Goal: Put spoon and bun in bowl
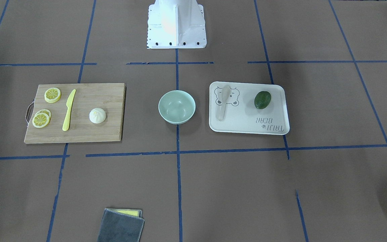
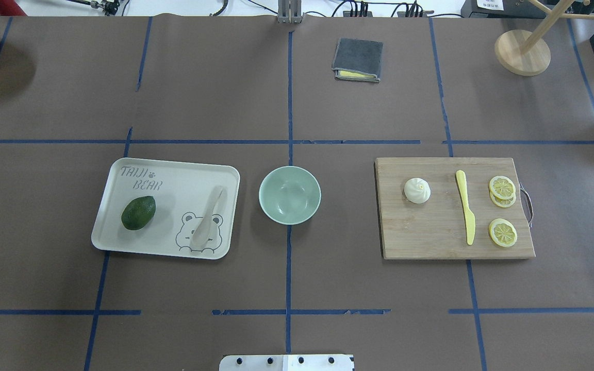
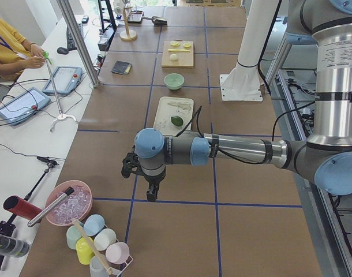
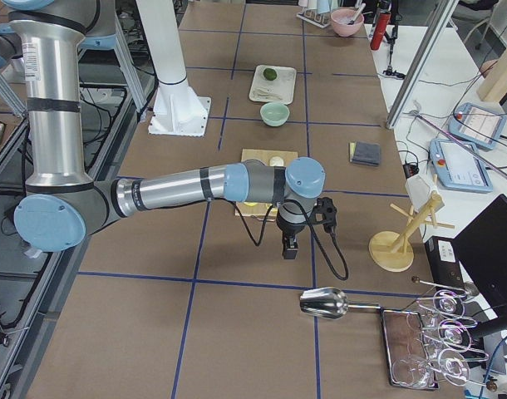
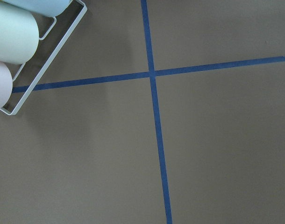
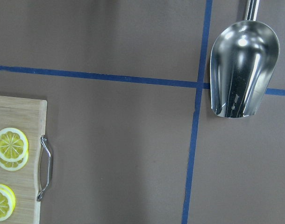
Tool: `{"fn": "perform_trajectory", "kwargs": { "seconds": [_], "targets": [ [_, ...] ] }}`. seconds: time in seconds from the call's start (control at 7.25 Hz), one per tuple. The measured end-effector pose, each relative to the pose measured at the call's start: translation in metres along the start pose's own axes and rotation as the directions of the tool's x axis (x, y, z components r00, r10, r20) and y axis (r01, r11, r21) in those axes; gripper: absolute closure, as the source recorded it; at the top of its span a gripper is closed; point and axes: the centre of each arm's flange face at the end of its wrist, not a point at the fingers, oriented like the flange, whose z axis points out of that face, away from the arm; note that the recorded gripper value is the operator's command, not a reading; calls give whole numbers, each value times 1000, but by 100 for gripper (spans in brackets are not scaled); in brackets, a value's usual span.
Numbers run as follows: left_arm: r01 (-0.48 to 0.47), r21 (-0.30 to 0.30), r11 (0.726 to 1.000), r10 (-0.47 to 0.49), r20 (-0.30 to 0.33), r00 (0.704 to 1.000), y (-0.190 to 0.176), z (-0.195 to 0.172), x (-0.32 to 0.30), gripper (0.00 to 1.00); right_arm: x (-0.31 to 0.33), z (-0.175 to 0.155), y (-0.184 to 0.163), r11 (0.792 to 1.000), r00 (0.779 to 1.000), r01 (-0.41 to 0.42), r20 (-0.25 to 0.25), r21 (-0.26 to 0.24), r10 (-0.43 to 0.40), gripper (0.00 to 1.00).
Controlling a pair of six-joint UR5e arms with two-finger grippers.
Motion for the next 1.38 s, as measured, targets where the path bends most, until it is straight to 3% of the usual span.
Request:
{"fn": "perform_trajectory", "kwargs": {
  "seconds": [0.55, 0.97, 1.38],
  "targets": [
    [-45, 8, 999, 45, 20, 999, -8, -6, 8, 0, -1, -1, 2, 1000, 1000, -1, 2, 2, 1, 0],
    [-74, 35, 997, 74, 10, 997, -9, -4, 12, 0, -3, -5, 2, 1000, 999, 16, -29, 9, -16, 0],
    [-211, 116, 971, 210, 19, 978, -21, -3, 36, 0, -20, -8, 3, 999, 999, 48, -19, 16, -47, 0]
  ]
}}
